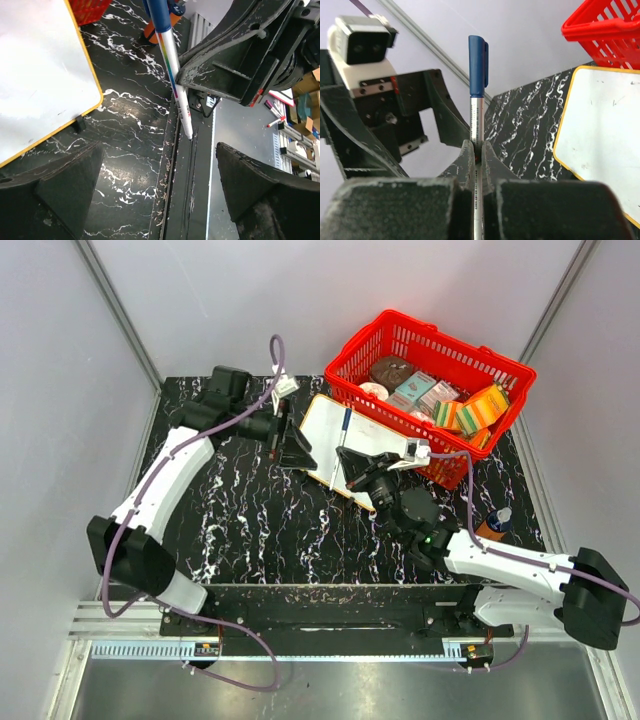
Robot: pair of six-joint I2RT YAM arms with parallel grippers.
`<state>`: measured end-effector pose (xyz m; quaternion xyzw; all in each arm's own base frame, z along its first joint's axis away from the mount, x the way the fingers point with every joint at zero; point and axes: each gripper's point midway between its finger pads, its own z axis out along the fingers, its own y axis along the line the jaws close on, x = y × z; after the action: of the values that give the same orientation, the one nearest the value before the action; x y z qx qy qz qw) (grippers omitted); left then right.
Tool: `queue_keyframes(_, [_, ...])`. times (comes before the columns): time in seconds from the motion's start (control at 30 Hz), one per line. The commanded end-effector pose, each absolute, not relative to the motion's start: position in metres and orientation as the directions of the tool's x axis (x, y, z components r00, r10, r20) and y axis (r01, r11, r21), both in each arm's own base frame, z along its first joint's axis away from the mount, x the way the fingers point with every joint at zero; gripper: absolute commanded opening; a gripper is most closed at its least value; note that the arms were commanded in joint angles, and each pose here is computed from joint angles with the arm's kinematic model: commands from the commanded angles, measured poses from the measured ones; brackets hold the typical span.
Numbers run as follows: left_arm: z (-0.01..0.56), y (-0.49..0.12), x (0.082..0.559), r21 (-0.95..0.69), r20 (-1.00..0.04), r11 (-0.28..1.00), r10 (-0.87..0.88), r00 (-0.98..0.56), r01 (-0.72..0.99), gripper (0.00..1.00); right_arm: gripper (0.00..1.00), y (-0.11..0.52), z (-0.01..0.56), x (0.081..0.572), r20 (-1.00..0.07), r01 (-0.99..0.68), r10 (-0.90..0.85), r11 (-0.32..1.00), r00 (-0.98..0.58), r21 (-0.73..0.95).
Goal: Write a sentence on the whiteboard
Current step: Pick up the whiteboard marker at the center of the board.
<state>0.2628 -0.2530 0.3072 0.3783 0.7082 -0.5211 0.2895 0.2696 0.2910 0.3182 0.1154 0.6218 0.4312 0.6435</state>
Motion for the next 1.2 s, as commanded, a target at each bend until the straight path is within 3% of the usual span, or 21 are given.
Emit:
queue_keyframes(0.0, [0.325, -0.274, 0.248, -0.476, -0.844, 0.026, 0.267, -0.465, 0.879, 0.99, 0.0, 0.272, 0.348, 0.273, -0.608, -0.397, 0.79, 0.535, -0.078, 0.746])
queue_keyframes(0.2, [0.324, -0.298, 0.235, -0.467, -0.837, -0.024, 0.333, -0.434, 0.884, 0.94, 0.0, 0.271, 0.351, 0.277, -0.588, -0.387, 0.805, 0.52, -0.077, 0.762])
queue_keyframes(0.3, [0.316, -0.305, 0.234, -0.477, -0.825, -0.025, 0.358, -0.437, 0.879, 0.86, 0.0, 0.272, 0.349, 0.277, -0.574, -0.385, 0.814, 0.503, -0.088, 0.773])
queue_keyframes(0.53, [0.306, -0.313, 0.232, -0.476, -0.814, -0.016, 0.388, -0.433, 0.88, 0.83, 0.0, 0.268, 0.351, 0.277, -0.541, -0.383, 0.836, 0.471, -0.092, 0.794])
queue_keyframes(0.7, [0.299, -0.317, 0.233, -0.469, -0.804, 0.008, 0.409, -0.431, 0.883, 0.64, 0.0, 0.273, 0.351, 0.276, -0.527, -0.381, 0.842, 0.452, -0.118, 0.807])
queue_keyframes(0.77, [0.3, -0.319, 0.232, -0.466, -0.805, 0.007, 0.412, -0.427, 0.885, 0.43, 0.0, 0.275, 0.35, 0.276, -0.532, -0.385, 0.837, 0.452, -0.128, 0.804])
queue_keyframes(0.8, [0.299, -0.32, 0.233, -0.465, -0.803, 0.011, 0.414, -0.428, 0.885, 0.22, 0.0, 0.276, 0.349, 0.276, -0.529, -0.385, 0.838, 0.449, -0.131, 0.806])
queue_keyframes(0.87, [0.301, -0.319, 0.232, -0.457, -0.805, 0.023, 0.415, -0.424, 0.889, 0.01, 0.0, 0.278, 0.349, 0.276, -0.539, -0.391, 0.831, 0.455, -0.137, 0.8])
queue_keyframes(0.97, [0.3, -0.312, 0.236, -0.408, -0.813, 0.076, 0.424, -0.399, 0.91, 0.0, 0.0, 0.28, 0.35, 0.276, -0.576, -0.392, 0.803, 0.486, -0.154, 0.781])
queue_keyframes(1.03, [0.301, -0.305, 0.233, -0.377, -0.82, 0.099, 0.427, -0.382, 0.921, 0.0, 0.08, 0.287, 0.351, 0.272, -0.615, -0.426, 0.764, 0.5, -0.192, 0.754])
queue_keyframes(1.1, [0.3, -0.299, 0.237, -0.338, -0.828, 0.141, 0.424, -0.365, 0.93, 0.0, 0.23, 0.289, 0.363, 0.265, -0.653, -0.499, 0.729, 0.495, -0.208, 0.711])
queue_keyframes(1.13, [0.299, -0.293, 0.233, -0.328, -0.83, 0.161, 0.421, -0.365, 0.931, 0.0, 0.39, 0.29, 0.361, 0.264, -0.663, -0.502, 0.716, 0.5, -0.219, 0.706])
queue_keyframes(1.17, [0.297, -0.288, 0.236, -0.311, -0.831, 0.192, 0.42, -0.364, 0.931, 0.0, 0.48, 0.286, 0.363, 0.265, -0.667, -0.509, 0.712, 0.5, -0.218, 0.701])
